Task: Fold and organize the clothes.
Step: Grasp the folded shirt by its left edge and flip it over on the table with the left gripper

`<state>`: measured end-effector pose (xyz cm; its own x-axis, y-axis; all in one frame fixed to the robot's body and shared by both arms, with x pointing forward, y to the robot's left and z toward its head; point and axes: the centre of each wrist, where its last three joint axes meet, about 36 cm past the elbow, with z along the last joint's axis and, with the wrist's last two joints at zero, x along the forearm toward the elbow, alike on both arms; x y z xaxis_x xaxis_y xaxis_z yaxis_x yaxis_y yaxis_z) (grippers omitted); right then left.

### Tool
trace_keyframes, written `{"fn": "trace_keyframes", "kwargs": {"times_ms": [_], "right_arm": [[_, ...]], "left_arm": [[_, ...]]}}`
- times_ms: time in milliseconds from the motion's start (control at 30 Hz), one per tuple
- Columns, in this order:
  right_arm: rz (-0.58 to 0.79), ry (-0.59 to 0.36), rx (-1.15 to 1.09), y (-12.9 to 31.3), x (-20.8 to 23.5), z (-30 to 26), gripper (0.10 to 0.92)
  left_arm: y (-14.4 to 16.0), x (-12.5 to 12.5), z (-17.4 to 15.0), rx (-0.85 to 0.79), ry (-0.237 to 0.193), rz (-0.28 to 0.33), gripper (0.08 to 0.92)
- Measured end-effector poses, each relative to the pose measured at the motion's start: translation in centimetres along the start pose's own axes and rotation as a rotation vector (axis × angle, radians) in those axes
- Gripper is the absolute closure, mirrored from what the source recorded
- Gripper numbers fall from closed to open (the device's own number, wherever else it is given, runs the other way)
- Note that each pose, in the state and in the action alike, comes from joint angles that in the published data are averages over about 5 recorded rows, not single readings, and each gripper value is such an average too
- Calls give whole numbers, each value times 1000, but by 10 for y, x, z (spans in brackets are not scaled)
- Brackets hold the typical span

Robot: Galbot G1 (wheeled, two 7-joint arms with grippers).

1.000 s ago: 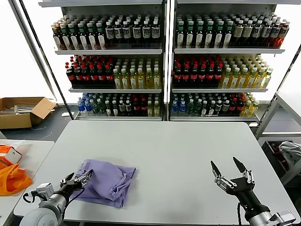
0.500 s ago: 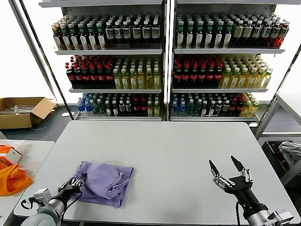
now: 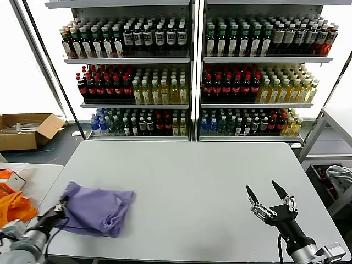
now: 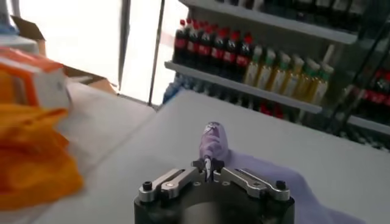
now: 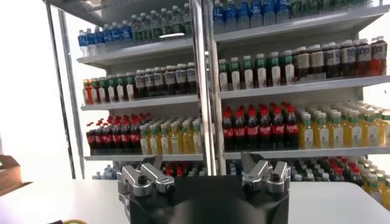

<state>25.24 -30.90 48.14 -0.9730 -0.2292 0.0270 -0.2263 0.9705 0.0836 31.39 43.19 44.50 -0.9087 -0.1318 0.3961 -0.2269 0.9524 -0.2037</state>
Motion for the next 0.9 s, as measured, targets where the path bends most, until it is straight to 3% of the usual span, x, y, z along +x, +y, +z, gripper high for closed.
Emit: {"fn": "trace_keyframes", "kwargs": {"times_ms": [233, 500, 700, 900], "right_arm": [[-3, -11, -10, 3, -1, 0, 200], [3, -11, -10, 1, 2, 3, 200], [8, -13, -9, 1, 3, 3, 200], [14, -6, 1, -2, 5, 2, 200]], "left_arm": [[35, 19, -60, -40, -91, -50, 885], [21, 36, -84, -81, -129, -22, 885], [-18, 45, -60, -87, -86, 44, 885], [-71, 42, -13, -23, 21, 136, 885]]}}
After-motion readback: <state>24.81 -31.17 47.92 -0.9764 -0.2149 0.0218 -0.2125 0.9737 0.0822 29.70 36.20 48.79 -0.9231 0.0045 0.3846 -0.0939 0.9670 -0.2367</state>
